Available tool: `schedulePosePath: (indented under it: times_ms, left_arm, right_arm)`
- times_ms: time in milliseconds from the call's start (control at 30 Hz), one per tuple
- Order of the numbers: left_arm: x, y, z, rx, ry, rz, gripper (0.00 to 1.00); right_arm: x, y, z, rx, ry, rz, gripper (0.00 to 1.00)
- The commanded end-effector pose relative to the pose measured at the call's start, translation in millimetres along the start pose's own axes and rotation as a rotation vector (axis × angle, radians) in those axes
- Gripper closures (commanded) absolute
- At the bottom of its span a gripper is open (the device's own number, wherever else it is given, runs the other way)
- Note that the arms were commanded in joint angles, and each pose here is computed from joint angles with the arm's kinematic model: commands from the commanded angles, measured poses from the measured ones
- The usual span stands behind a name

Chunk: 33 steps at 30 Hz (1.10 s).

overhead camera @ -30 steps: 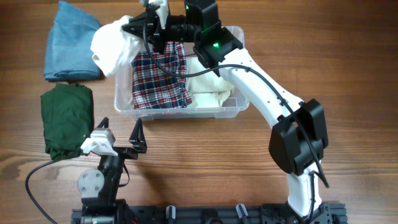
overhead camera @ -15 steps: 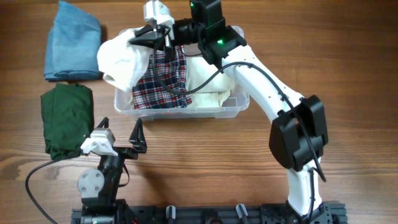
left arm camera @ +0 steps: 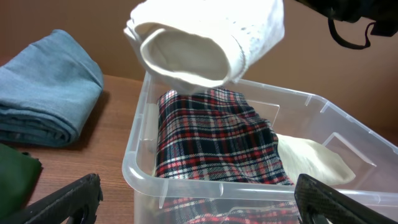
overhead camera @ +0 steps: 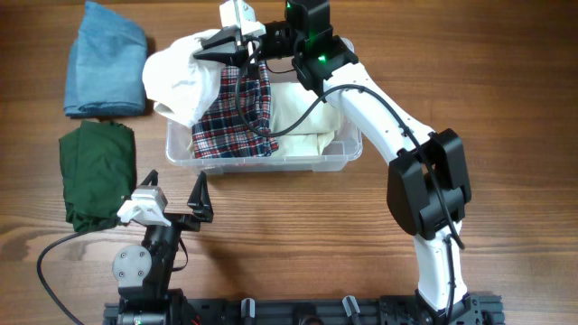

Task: Pack container
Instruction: 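Lower the white shirt onto the plaid shirt and release it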

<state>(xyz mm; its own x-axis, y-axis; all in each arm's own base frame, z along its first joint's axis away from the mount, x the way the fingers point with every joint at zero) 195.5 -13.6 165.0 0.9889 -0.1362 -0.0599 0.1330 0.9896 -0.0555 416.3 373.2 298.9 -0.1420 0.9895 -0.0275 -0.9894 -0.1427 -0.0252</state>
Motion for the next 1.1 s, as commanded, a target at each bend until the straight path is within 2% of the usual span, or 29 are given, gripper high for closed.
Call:
schedulePosePath:
  times_ms: [0,200,433,467,533,600,667,933,1067]
  left_arm:
    - [0.1,2.3,-2.2,-0.006,0.002,0.015,0.00]
    - [0.1,2.3,-2.2,-0.006,0.002,0.015,0.00]
    - [0.1,2.3,-2.2,-0.006,0.002,0.015,0.00]
    - [0.1,2.3,-2.2,-0.006,0.002,0.015,0.00]
    - [0.1,2.3,-2.2,-0.006,0.002,0.015,0.00]
    - [0.1,2.3,-2.2,-0.006,0.002,0.015,0.00]
    - [0.1,2.3,-2.2,-0.006,0.002,0.015,0.00]
    - [0.1,2.3,-2.2,-0.006,0.002,0.015,0.00]
    - [0.1,2.3,-2.2,-0.006,0.002,0.015,0.00]
  right_arm:
    - [3.6,4.5,-11.0,0.071,0.016,0.061,0.96]
    - [3.2,6.4,-34.1,0.200,0.061,0.084,0.96]
    - [-13.6,-0.2,-52.9,0.356,0.118,0.030,0.95]
    - [-15.3,-0.5,-54.4,0.370,0.122,0.027,0.90]
    - [-15.7,0.2,-55.9,0.387,0.127,0.027,0.64]
    - [-15.7,0.3,-56.1,0.431,0.128,0.025,0.45]
    - [-15.7,0.3,-56.1,0.478,0.129,0.022,0.38]
    - [-15.9,7.8,-52.3,0.643,0.122,0.080,0.36]
    - [-16.8,13.3,-54.1,0.769,0.134,0.107,0.43]
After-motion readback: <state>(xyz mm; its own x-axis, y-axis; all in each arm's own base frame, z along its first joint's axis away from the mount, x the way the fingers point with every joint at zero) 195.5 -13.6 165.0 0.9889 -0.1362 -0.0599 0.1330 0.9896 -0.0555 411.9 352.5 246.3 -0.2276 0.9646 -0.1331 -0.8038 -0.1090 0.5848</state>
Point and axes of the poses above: each gripper's point midway between its finger pads, its own x axis out along the fingers, its own y axis along the line the jaws close on, z = x × y, the point moved 5 cm from there along -x, back along the fingers, and after that the axes turned 12 degrees about x, right-handed, at the moved point
